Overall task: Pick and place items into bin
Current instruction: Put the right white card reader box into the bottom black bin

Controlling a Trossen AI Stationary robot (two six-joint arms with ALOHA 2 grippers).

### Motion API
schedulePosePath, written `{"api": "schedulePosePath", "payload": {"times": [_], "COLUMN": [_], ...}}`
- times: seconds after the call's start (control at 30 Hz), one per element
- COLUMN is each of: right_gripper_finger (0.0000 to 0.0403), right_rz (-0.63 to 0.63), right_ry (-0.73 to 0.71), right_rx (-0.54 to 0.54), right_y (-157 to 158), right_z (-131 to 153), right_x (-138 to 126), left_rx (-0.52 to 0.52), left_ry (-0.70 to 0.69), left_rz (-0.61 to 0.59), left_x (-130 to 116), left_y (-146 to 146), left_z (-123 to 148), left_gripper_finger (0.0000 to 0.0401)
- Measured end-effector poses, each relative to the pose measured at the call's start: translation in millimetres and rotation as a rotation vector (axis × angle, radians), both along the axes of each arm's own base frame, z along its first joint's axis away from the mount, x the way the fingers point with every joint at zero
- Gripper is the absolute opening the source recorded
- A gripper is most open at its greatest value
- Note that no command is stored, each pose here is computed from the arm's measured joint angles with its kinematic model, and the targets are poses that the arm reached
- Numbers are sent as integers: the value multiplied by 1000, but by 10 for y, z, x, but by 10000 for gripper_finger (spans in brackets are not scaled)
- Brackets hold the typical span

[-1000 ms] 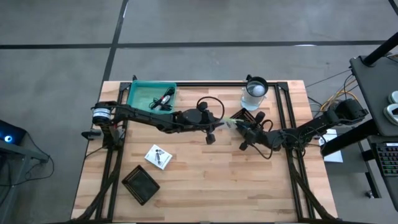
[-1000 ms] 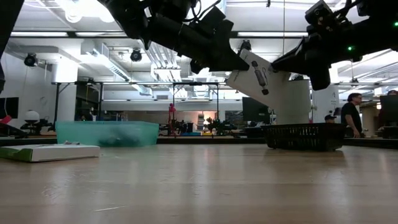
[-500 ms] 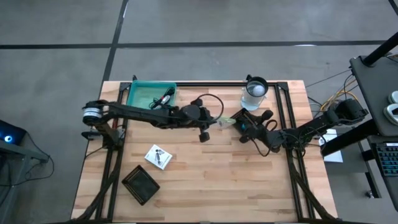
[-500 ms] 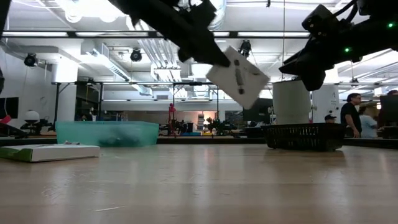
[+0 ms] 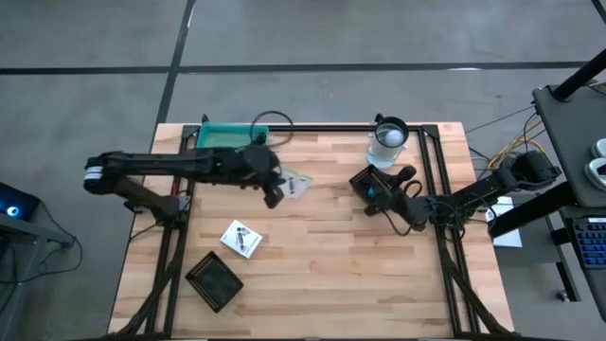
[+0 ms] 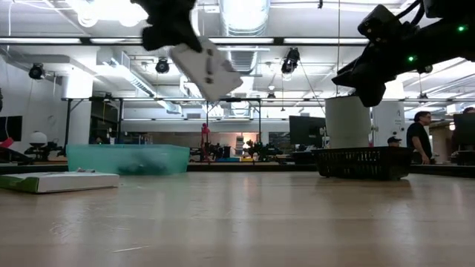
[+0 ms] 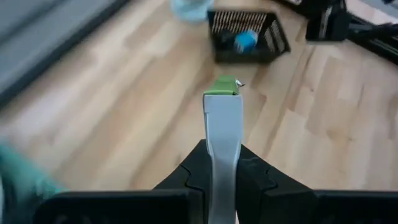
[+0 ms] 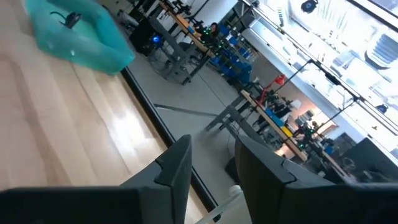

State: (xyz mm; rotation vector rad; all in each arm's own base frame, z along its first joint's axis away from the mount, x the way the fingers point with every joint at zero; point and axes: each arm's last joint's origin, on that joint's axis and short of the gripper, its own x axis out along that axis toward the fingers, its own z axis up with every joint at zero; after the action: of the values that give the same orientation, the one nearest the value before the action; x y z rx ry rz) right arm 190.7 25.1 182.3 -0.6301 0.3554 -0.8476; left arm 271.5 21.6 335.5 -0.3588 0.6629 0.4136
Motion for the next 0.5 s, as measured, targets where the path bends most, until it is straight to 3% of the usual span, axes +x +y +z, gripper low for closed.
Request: {"api": "schedulePosePath", "payload": {"times": [0.2, 0.33, 0.5], "right_gripper_finger": [100, 94, 86], "right_rz": [-21, -21, 61], "right_ry": [-9, -18, -38], "right_rx": [-6, -3, 22], "right_y": [-42, -68, -82], "right_z": [23, 45, 59], "right_x": [8, 27, 63], "left_rx": [-211, -265, -299], "left_ry": [37, 22, 180], "left_rz": [63, 105, 41], "left_x": [-295, -448, -615], "left_y": [-117, -165, -255], "left_z": [77, 223, 199], "left_gripper_finger": [25, 26, 22]}}
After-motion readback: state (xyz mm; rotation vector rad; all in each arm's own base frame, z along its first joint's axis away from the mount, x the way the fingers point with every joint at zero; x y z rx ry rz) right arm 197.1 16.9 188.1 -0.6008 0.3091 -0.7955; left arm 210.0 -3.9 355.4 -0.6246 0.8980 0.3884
